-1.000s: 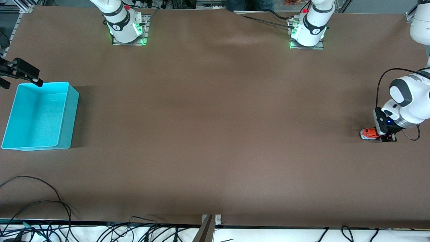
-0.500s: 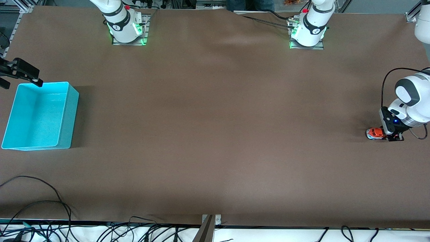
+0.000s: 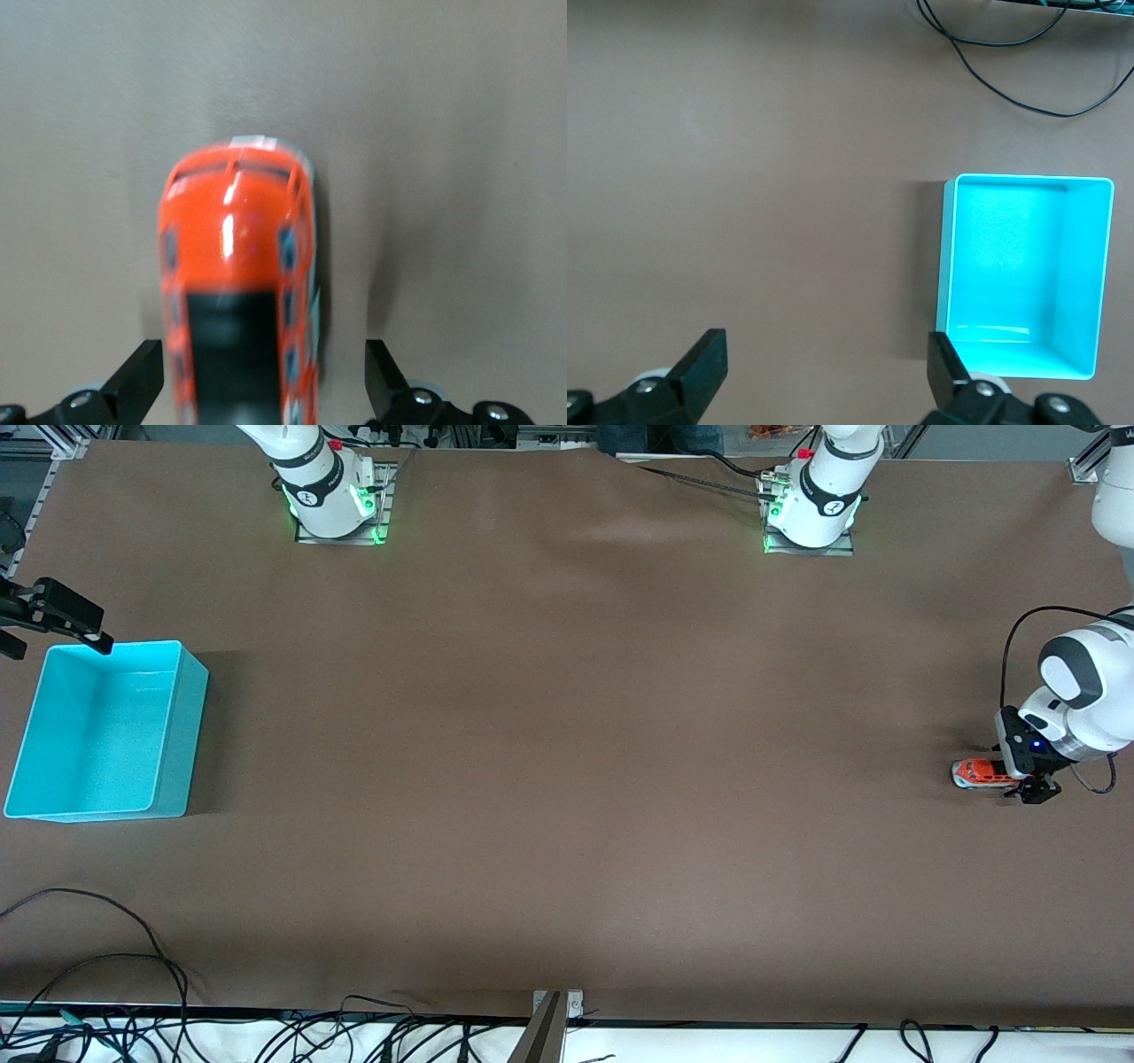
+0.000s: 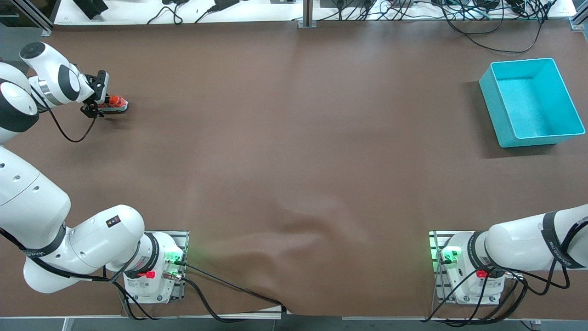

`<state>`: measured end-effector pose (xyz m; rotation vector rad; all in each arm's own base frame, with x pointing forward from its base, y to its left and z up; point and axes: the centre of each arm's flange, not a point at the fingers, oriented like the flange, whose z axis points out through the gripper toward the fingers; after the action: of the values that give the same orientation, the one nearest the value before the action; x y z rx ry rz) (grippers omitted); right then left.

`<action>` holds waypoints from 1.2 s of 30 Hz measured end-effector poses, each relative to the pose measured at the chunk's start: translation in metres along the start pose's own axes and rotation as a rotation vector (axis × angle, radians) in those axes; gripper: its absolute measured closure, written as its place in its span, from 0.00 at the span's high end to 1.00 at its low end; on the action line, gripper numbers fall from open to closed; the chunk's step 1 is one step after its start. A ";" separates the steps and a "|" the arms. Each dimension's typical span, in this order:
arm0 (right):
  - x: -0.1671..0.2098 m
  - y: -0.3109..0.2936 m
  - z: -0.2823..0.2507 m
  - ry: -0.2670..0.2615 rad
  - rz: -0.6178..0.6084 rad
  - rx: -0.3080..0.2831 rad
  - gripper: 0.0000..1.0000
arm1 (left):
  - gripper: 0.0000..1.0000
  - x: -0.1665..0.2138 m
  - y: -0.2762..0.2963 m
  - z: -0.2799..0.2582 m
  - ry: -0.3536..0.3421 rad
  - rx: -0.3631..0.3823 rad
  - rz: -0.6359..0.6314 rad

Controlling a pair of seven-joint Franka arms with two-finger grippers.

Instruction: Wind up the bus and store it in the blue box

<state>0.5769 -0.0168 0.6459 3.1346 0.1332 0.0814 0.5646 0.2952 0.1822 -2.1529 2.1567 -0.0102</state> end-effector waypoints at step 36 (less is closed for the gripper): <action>0.000 0.000 0.000 -0.001 0.000 0.000 1.00 | 1.00 0.192 -0.136 -0.198 -0.070 -0.132 -0.116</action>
<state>0.5771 -0.0171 0.6456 3.1343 0.1326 0.0805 0.6864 0.0905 0.3771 -2.3093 2.0460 0.2026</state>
